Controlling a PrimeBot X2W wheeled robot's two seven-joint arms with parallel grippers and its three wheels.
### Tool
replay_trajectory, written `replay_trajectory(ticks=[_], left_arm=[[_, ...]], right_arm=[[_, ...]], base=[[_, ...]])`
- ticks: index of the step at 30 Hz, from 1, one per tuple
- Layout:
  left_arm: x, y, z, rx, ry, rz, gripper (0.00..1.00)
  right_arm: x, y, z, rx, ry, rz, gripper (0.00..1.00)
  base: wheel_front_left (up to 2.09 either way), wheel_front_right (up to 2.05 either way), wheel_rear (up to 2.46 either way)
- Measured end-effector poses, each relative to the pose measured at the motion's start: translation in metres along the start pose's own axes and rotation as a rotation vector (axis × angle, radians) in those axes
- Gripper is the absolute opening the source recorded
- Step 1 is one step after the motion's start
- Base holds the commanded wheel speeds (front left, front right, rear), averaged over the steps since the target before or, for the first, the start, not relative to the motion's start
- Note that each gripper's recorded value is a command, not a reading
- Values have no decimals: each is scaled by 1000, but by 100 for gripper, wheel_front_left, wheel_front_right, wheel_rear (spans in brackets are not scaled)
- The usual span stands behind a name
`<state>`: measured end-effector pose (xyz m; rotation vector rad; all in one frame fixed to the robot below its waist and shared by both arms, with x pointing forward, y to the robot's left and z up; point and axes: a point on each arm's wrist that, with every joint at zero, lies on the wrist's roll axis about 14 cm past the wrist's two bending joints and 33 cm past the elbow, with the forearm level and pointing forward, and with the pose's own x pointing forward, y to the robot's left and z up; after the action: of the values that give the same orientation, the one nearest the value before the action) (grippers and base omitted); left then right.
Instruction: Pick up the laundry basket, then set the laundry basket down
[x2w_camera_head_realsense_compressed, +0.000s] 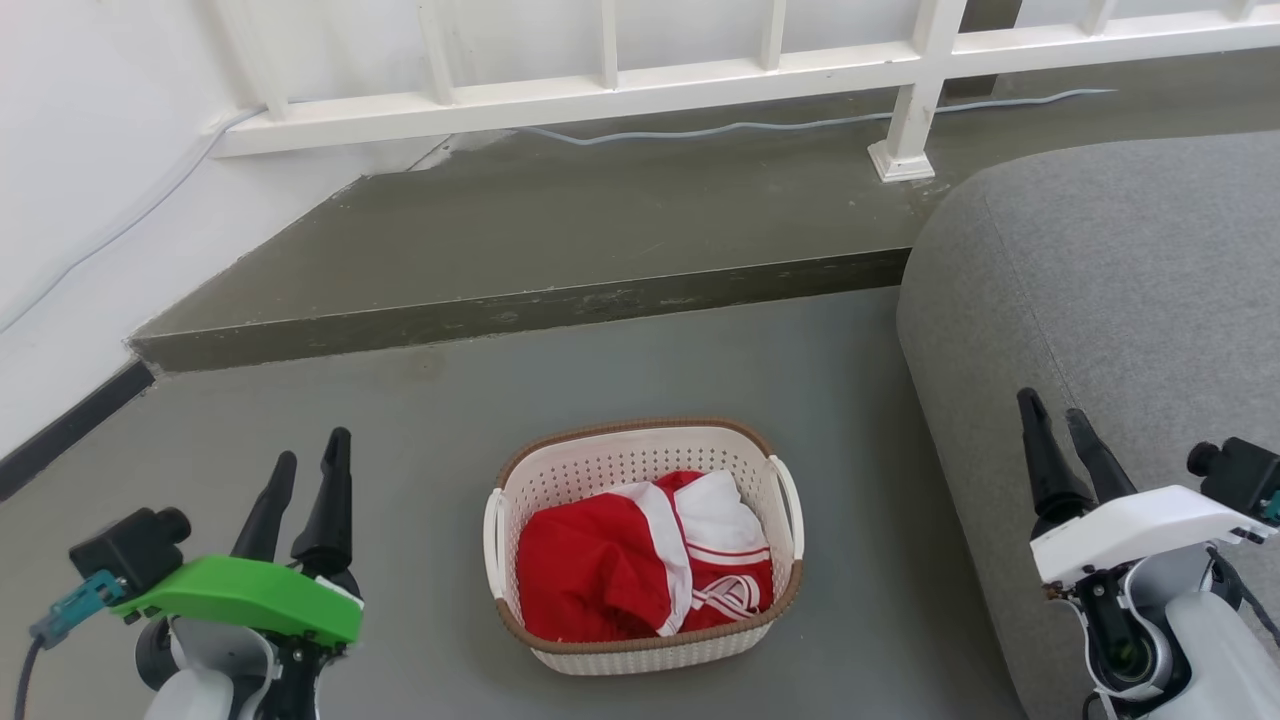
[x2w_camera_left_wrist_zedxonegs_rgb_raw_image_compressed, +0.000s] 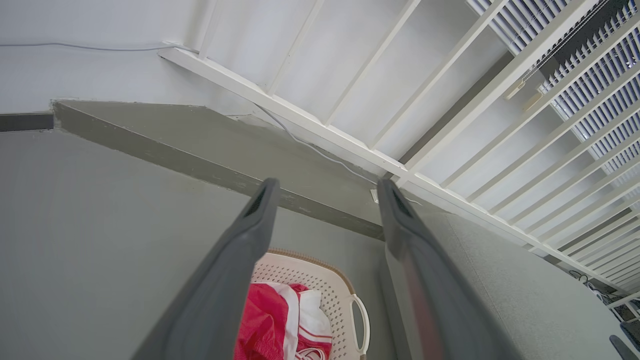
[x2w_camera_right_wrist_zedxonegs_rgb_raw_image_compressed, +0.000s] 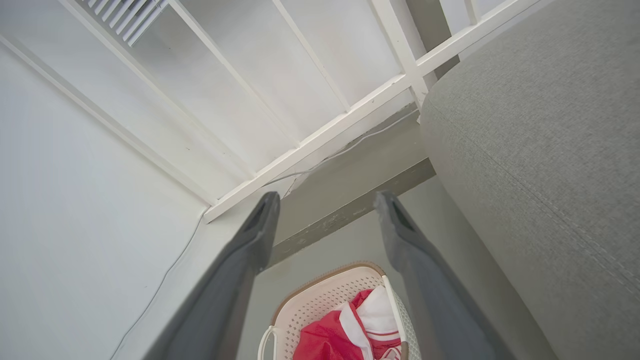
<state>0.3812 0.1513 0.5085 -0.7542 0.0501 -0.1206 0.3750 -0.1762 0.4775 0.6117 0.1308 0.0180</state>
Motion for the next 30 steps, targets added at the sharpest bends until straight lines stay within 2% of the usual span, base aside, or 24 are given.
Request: replay_trajectory(ticks=[1,12,30], left_arm=[[0,-3,-1,24,0,-9,100],[0,-10,-4,167,-10,-21,100],[-4,-19,-6,392,-43,-43,100]], right_arm=[[0,2,-2,-36,5,5,100],[-1,11,-5,-145,-8,25,100],[-3,24,-11,-395,-34,78,100]], base=[[0,0,0],[0,0,0],[0,0,0]])
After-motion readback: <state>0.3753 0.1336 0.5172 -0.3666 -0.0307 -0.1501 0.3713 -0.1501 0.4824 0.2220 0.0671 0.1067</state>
